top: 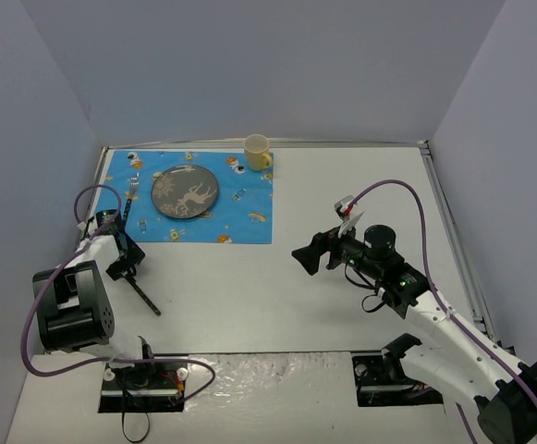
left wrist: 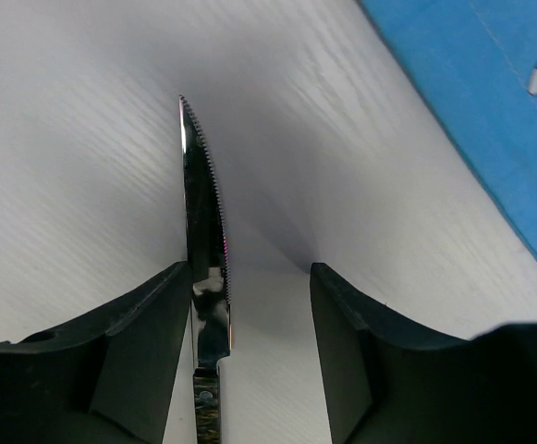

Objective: Set the dinner table for one person

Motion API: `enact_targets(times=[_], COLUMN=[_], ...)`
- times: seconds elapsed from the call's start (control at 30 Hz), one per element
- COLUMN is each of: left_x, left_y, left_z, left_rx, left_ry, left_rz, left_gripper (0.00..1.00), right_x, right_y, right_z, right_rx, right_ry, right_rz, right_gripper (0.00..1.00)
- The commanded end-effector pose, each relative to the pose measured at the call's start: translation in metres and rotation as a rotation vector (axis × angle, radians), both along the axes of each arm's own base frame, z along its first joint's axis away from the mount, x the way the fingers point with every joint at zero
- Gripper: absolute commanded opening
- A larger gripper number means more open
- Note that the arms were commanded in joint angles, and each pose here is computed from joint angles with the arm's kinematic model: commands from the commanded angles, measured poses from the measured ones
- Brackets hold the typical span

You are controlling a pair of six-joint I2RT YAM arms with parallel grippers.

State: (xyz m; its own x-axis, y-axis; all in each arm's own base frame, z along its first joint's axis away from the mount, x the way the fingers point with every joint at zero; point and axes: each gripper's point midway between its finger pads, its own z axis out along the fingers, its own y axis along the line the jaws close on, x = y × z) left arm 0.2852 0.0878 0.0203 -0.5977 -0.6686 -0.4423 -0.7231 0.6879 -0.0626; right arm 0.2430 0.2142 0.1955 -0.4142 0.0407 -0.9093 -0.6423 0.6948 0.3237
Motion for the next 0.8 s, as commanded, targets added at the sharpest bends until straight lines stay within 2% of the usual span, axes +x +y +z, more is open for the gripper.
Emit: enact_targets(times=[0.0,0.17,0.37,0.77], left_x=[0.012,0.015,-0.002,-0.075], left_y=[-0.036,-0.03,-0.035,-0.075], left_z=[0.006,0.031,0.048,0.01], left_rx=[-0.063,-0.026,-0.033,-0.153], left_ry=[-0.04,-0.076,-0.084,-0.016], left_rz=[-0.007,0.046,0.079,0.139], left_gripper=[0.49,0.5,0.58,0.59], right_x=[0.004,0.004,0.004,0.003], right_y=[0.003,0.003,0.003,0.005], right_z=[0.019,0.017,0.018,0.021], right_rx=[0.026,0.024,0.025,0.032], right_ry=[-0.07,-0.066,-0.069,-0.064], right_rz=[0.002,0.002,0.002,0.008], right_gripper=[1.0,1.0,1.0,1.0])
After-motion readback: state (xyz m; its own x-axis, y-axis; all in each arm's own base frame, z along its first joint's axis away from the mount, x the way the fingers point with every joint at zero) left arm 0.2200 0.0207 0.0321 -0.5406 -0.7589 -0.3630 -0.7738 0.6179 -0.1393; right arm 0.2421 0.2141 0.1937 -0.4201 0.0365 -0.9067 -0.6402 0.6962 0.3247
